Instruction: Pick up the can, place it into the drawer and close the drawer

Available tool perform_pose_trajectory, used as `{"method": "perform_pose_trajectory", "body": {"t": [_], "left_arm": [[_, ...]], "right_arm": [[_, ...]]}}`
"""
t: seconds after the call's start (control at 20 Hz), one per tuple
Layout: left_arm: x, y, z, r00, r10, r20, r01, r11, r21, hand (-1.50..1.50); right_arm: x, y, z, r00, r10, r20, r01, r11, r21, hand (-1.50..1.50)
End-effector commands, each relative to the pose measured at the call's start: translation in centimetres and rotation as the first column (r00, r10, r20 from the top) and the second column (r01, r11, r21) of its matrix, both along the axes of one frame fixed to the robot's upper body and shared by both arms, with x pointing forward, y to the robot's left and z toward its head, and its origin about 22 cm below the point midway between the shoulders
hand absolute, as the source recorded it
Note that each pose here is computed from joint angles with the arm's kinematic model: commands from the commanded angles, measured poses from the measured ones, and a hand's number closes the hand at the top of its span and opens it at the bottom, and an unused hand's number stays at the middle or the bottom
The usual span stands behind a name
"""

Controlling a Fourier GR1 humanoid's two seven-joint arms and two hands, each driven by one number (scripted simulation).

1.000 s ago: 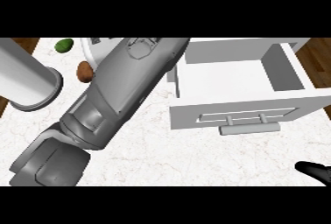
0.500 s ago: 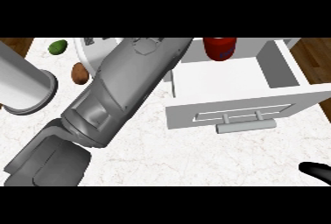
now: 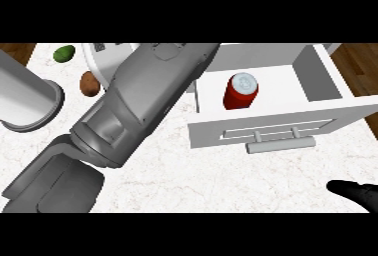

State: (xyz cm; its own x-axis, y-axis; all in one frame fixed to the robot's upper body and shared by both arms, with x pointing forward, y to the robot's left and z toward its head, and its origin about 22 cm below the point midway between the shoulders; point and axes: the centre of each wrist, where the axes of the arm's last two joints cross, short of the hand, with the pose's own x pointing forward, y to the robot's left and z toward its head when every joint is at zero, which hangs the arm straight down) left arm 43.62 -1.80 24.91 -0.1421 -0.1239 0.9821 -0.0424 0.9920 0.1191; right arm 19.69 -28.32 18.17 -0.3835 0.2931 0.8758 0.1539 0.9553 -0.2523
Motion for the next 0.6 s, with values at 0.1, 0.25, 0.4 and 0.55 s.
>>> {"method": "perform_pose_trajectory", "body": {"t": [0.1,0.25,0.4,0.55], "left_arm": [[0.1,0.1,0.0,1.0,-0.006,-0.011,0.005,0.998,-0.067,-1.5],[-0.3,-0.4,1.0,1.0,-0.023,-0.008,0.022,0.995,-0.097,-1.5],[-0.3,-0.6,1.6,1.0,-0.017,-0.008,0.016,0.992,-0.122,-1.5],[-0.1,-0.2,0.8,1.0,0.004,0.008,-0.004,0.994,-0.114,-1.5]], "right_arm": [[1.3,1.2,0.1,0.998,0.032,0.061,-0.019,0.979,-0.204,-1.5],[3.1,0.5,1.3,0.998,-0.003,0.06,0.021,0.952,-0.306,-1.5],[4.1,1.5,0.3,0.999,-0.015,0.048,0.033,0.913,-0.408,-1.5],[4.5,2.8,-1.1,0.997,-0.018,0.079,0.055,0.868,-0.493,-1.5]]}}
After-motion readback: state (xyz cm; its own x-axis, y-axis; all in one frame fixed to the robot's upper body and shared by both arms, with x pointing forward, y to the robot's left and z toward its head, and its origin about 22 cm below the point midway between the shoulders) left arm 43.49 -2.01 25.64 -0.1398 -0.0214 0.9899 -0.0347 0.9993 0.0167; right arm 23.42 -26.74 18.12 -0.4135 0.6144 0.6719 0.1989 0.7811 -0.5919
